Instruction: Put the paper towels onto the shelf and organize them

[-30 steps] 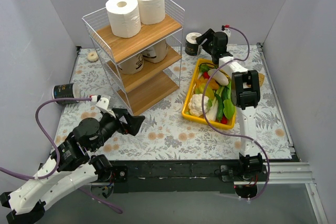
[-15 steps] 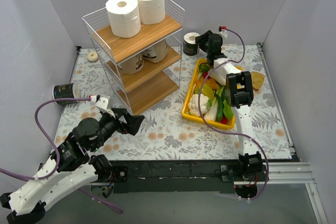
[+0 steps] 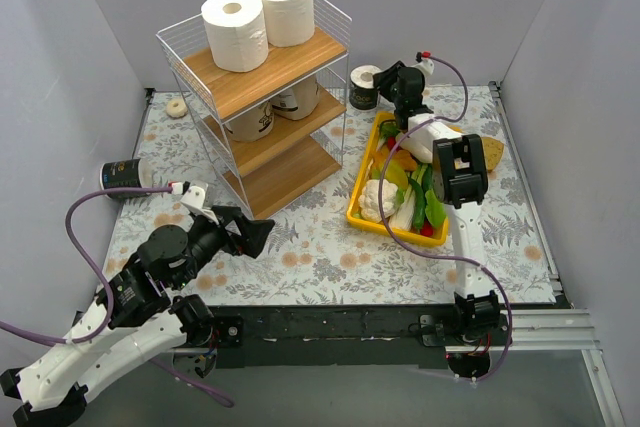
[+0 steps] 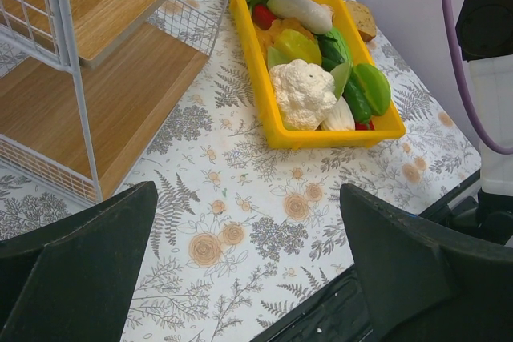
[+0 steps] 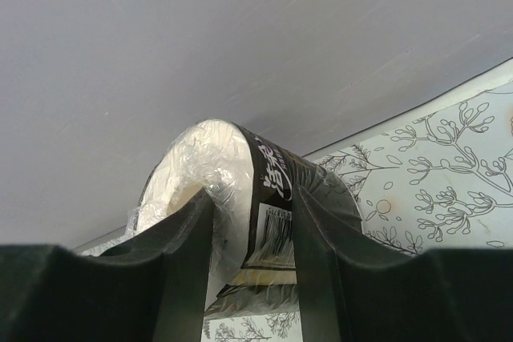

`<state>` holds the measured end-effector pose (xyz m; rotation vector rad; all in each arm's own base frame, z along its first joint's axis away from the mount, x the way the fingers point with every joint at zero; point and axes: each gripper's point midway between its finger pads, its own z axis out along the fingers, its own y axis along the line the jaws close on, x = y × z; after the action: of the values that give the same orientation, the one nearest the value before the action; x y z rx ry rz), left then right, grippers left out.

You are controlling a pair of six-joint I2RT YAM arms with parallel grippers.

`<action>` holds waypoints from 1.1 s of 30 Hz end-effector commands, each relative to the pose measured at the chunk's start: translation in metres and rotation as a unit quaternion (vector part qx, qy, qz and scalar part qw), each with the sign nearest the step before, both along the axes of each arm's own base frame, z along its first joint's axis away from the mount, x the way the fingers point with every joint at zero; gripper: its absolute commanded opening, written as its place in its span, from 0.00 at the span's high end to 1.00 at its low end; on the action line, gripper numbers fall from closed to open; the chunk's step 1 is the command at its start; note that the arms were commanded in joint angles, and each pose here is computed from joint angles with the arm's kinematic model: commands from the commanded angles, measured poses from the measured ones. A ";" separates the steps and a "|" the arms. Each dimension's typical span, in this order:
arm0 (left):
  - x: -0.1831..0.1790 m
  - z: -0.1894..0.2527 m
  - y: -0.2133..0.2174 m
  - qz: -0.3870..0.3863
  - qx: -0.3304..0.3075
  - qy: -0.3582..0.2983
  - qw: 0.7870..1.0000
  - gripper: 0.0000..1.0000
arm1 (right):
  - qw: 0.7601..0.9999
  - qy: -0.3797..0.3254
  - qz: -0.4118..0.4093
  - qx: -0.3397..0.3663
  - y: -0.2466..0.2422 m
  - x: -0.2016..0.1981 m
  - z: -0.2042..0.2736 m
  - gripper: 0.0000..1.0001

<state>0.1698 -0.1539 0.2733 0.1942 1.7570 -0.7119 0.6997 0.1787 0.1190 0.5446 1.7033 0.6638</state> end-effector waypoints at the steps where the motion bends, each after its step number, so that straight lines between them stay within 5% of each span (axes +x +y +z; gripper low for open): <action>1: 0.003 0.002 0.004 0.009 -0.001 -0.011 1.000 0.02 | 0.995 -0.100 0.000 0.022 -0.002 -0.006 0.108 0.88; 18: 0.003 0.003 0.004 0.008 -0.002 -0.012 1.000 0.02 | 0.992 -0.123 0.010 0.022 -0.033 -0.053 0.168 0.89; 24: 0.003 0.005 0.006 0.011 -0.005 -0.015 1.000 0.02 | 0.993 -0.110 0.005 -0.034 -0.056 -0.114 0.189 0.89; 33: 0.002 0.008 0.009 0.013 -0.010 -0.022 1.000 0.02 | 0.992 -0.095 0.084 -0.005 -0.045 -0.255 0.204 0.89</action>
<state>0.1703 -0.1494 0.2767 0.1793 1.7359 -0.7107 0.4960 0.1194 0.3034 0.3837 1.6113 0.6974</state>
